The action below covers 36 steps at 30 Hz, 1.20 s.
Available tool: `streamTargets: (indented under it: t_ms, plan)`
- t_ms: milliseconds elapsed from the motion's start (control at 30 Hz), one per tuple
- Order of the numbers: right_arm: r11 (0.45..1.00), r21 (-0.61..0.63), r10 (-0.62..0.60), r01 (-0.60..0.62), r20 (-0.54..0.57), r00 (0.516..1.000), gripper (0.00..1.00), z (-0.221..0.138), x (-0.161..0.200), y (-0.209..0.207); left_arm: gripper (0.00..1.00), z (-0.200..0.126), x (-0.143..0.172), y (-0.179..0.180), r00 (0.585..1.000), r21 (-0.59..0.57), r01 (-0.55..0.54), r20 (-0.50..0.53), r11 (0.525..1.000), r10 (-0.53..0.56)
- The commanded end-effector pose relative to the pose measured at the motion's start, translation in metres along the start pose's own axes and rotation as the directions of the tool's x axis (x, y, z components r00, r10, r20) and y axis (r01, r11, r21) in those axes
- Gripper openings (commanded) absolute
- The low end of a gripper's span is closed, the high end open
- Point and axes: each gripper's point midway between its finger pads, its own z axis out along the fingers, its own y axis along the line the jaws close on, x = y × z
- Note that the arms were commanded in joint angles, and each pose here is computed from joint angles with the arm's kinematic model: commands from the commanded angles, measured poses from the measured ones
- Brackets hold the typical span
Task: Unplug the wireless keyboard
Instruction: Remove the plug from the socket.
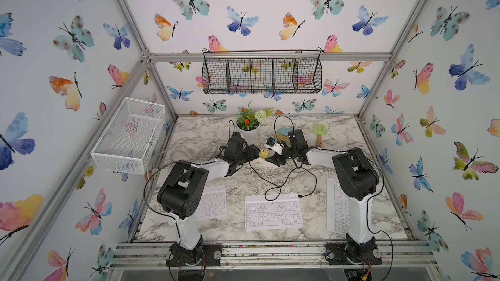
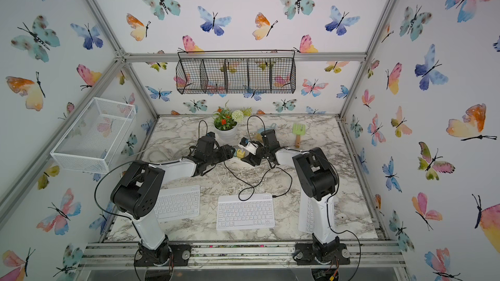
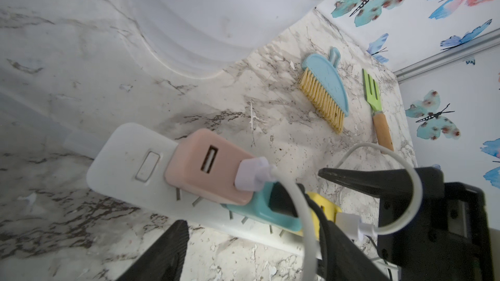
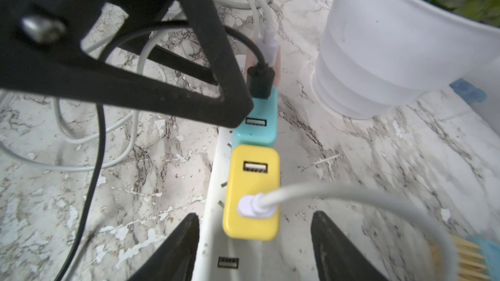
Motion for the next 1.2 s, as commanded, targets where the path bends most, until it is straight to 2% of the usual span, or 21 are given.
streamTargets:
  t_ms: [0,233,500,700,900,1167]
  plan:
    - [0.999,-0.039,0.022,-0.023,-0.028,0.999,0.66,0.009,0.008,0.007,0.77,0.007,0.002,0.001,1.0,-0.01,0.006,-0.002,1.0,-0.006]
    - [0.998,-0.049,0.041,-0.043,-0.04,0.998,0.62,0.013,0.013,0.008,0.73,0.011,0.013,0.013,0.999,-0.054,0.014,-0.028,0.998,-0.015]
    - [0.997,-0.054,0.057,-0.059,-0.041,0.998,0.53,0.017,0.013,0.006,0.74,0.012,0.018,0.019,0.999,-0.074,0.023,-0.039,0.997,-0.026]
    - [0.995,-0.06,0.073,-0.075,-0.039,0.997,0.43,0.02,0.012,0.005,0.74,0.015,0.022,0.025,0.998,-0.097,0.033,-0.052,0.995,-0.039]
    - [0.996,-0.041,0.082,-0.084,-0.046,0.996,0.25,0.02,0.011,0.001,0.72,0.016,0.028,0.031,0.997,-0.121,0.035,-0.071,0.992,-0.043]
    - [0.998,0.065,0.002,-0.002,-0.001,1.0,0.18,0.015,-0.013,-0.008,0.69,0.019,0.045,0.041,0.991,-0.145,0.036,-0.122,0.989,-0.054]
